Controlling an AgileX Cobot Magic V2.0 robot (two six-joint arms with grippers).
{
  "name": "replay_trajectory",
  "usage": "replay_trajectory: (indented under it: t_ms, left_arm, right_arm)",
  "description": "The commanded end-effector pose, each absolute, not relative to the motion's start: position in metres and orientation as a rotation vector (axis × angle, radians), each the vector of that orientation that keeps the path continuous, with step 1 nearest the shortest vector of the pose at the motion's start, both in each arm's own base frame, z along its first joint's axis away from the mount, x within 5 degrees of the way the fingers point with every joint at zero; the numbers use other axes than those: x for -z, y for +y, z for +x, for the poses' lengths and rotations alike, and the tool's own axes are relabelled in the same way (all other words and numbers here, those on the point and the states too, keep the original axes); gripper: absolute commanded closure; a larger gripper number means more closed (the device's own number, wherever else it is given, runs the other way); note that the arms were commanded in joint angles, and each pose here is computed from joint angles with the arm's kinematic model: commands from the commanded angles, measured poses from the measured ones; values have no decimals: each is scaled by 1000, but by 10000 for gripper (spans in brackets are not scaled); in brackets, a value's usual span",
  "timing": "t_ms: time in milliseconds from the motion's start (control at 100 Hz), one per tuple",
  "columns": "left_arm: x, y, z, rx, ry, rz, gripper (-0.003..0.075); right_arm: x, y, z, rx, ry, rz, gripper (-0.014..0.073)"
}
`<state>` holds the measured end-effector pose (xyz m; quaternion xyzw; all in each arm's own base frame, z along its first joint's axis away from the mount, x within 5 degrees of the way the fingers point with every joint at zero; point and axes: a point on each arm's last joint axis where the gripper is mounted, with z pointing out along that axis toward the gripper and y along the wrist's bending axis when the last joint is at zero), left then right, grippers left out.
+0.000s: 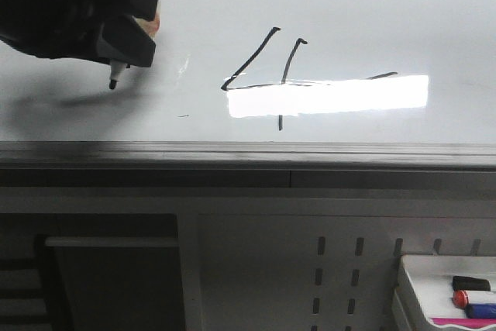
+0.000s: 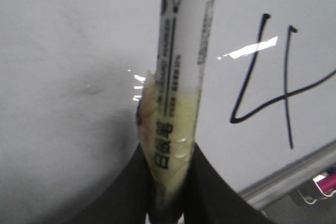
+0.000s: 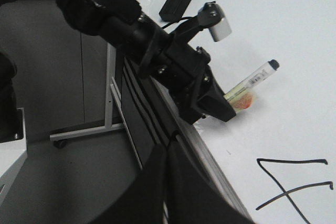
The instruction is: Write number 4 on whiteboard
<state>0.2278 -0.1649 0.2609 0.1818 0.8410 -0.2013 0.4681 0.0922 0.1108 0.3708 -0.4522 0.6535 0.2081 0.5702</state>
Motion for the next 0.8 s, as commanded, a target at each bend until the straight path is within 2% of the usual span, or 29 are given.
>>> replay_trajectory:
  t_ms: [0,350,790]
  left_arm:
    - [-276,-167,239,492,2021,349,741]
    - [-268,-186,265,574,2088,215,741]
    - [-251,-189,271,540,2137,207,741]
  right_arm:
    - [-387,108,93,-497,1477,-989,659]
    - [-387,108,93,-497,1477,-989,659]
    - [-387,108,92,-498,1481,-993,659]
